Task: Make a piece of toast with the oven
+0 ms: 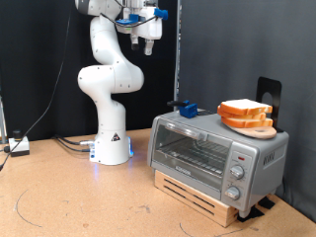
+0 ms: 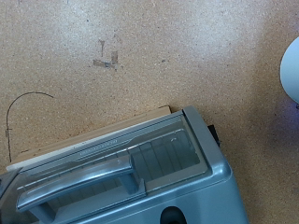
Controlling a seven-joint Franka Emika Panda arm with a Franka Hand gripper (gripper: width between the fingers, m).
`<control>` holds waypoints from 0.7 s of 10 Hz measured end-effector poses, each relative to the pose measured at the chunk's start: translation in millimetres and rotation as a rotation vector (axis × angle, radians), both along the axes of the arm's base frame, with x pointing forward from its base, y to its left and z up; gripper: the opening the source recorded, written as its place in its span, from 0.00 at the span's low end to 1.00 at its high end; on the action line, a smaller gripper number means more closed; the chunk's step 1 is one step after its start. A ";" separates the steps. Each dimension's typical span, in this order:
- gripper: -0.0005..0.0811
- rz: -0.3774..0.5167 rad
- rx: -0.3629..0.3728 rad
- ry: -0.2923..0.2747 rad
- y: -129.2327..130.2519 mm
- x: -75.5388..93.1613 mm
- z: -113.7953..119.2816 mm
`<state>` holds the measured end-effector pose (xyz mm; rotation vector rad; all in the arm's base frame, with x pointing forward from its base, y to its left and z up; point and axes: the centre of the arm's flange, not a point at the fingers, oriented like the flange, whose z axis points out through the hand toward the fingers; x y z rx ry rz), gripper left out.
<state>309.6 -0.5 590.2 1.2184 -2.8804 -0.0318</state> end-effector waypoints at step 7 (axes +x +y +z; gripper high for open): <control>1.00 0.577 0.011 0.079 31.5 -2.9 6.2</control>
